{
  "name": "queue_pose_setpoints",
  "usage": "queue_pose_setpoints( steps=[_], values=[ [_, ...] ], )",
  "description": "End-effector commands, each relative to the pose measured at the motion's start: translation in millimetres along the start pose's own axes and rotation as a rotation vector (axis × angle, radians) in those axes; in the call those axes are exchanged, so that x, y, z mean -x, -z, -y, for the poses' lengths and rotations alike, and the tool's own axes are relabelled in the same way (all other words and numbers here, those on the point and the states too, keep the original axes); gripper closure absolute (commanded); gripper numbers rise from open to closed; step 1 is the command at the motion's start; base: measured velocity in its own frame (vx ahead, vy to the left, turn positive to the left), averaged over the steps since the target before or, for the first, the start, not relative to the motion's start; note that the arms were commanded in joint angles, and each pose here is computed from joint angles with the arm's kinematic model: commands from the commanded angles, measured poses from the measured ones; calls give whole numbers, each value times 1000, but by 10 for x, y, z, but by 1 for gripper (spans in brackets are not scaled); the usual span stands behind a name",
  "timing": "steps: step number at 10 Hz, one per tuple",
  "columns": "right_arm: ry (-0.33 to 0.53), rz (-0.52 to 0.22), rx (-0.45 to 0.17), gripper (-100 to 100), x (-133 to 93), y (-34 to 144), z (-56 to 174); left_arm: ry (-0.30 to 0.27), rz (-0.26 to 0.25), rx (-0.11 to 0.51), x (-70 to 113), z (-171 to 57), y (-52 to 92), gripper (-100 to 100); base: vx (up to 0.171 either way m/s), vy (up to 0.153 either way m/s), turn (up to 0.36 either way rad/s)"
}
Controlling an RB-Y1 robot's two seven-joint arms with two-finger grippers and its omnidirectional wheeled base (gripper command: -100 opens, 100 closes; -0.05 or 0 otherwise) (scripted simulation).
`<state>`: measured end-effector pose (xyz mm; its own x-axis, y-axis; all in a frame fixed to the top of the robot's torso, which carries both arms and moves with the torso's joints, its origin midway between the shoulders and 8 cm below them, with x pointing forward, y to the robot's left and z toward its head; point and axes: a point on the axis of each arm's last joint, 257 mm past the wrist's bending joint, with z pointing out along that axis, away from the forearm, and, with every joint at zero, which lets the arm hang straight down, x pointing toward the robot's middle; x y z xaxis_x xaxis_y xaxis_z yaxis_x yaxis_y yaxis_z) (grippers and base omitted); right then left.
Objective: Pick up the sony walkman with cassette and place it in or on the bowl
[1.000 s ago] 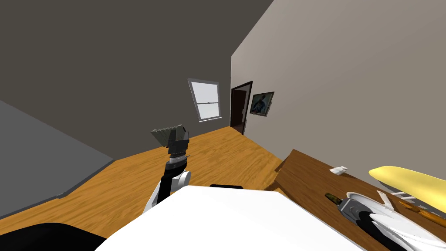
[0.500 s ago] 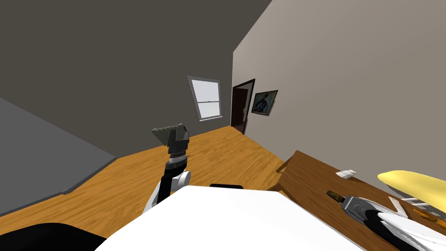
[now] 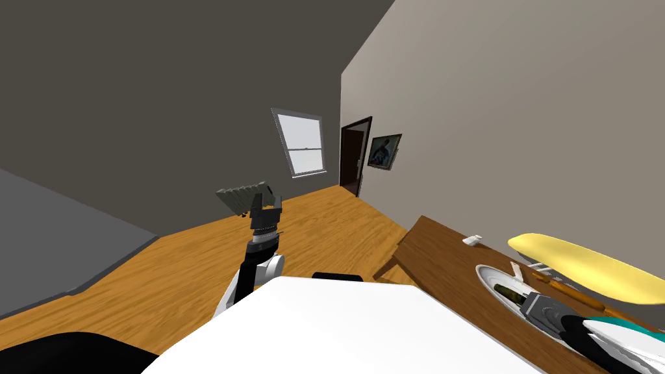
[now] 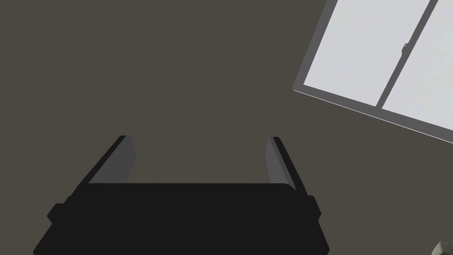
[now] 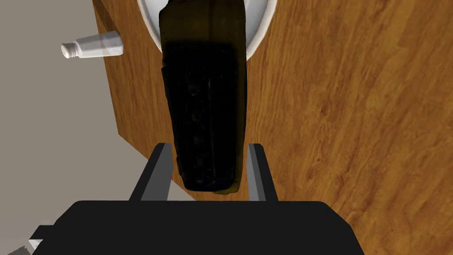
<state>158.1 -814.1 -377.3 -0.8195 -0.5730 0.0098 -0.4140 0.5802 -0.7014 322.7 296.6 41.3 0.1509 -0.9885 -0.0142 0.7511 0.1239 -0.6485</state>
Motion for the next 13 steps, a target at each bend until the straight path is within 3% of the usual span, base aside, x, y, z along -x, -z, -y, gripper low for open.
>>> queue_pose_setpoints(
  steps=[1,5,13],
  values=[
    [-3,-4,2,100,-52,12,44,0,0,0,0,0,0,0,-161,-218,-126],
    [1,-15,12,100,-195,63,99,0,0,0,0,0,0,0,-200,-219,-130],
    [13,-31,29,100,-407,143,144,0,0,0,0,0,0,0,-144,-232,-103]
  ],
)
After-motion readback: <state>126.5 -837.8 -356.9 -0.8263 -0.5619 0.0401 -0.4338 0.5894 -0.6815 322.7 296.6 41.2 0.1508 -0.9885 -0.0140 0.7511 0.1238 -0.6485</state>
